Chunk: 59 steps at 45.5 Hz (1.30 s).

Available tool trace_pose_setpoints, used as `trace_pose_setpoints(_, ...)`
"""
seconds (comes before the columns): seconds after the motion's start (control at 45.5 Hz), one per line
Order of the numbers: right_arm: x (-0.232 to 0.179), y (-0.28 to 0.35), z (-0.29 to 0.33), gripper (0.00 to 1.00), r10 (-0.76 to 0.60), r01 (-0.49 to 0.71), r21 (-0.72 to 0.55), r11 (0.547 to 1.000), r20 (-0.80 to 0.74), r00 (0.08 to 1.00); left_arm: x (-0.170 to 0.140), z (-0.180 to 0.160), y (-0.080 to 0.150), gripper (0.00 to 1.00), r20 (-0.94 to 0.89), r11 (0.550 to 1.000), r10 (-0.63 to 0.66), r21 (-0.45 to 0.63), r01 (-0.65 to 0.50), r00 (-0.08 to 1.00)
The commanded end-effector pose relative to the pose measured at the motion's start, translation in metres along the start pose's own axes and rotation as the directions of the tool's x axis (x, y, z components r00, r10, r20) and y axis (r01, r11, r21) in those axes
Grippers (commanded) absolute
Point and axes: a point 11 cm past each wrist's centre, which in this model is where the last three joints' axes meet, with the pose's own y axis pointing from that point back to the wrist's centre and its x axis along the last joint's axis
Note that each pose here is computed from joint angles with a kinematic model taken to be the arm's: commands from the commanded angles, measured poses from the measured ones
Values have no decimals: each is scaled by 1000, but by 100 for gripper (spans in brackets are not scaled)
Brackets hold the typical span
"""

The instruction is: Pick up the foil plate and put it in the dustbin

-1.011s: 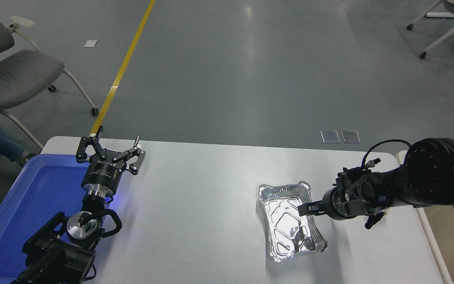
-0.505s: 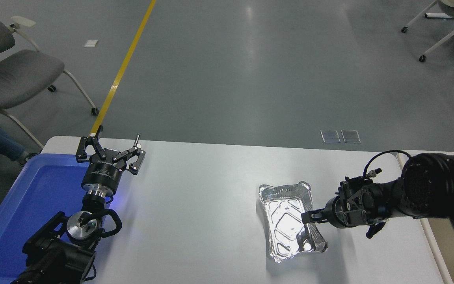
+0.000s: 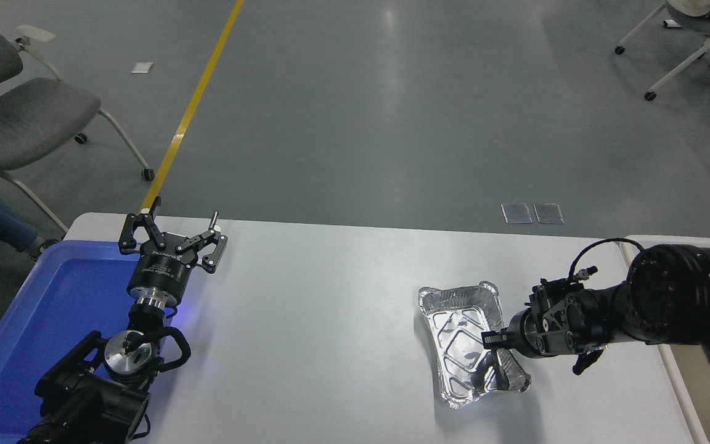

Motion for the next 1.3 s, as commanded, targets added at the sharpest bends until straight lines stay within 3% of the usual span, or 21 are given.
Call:
trace_pose_setpoints(0.0,4,3,1,0,3,-3,-2,1000,-6,1000,0,0,0,99,0,1000,0,0,0,1000)
trace_pose_setpoints(0.571,22,39,-20,0,-20,21,38,999,-29,999,0,0,0,99,0,1000,0,0,0,1000)
trace_pose_setpoints(0.945,55,135,-51,0,-42,49,60,997,-119,992,0,0,0,99,0,1000,0,0,0,1000)
trace_pose_setpoints(1.275,110,237,-53,0,-20,22,12,1000,-141,990,0,0,0,99,0,1000,0,0,0,1000)
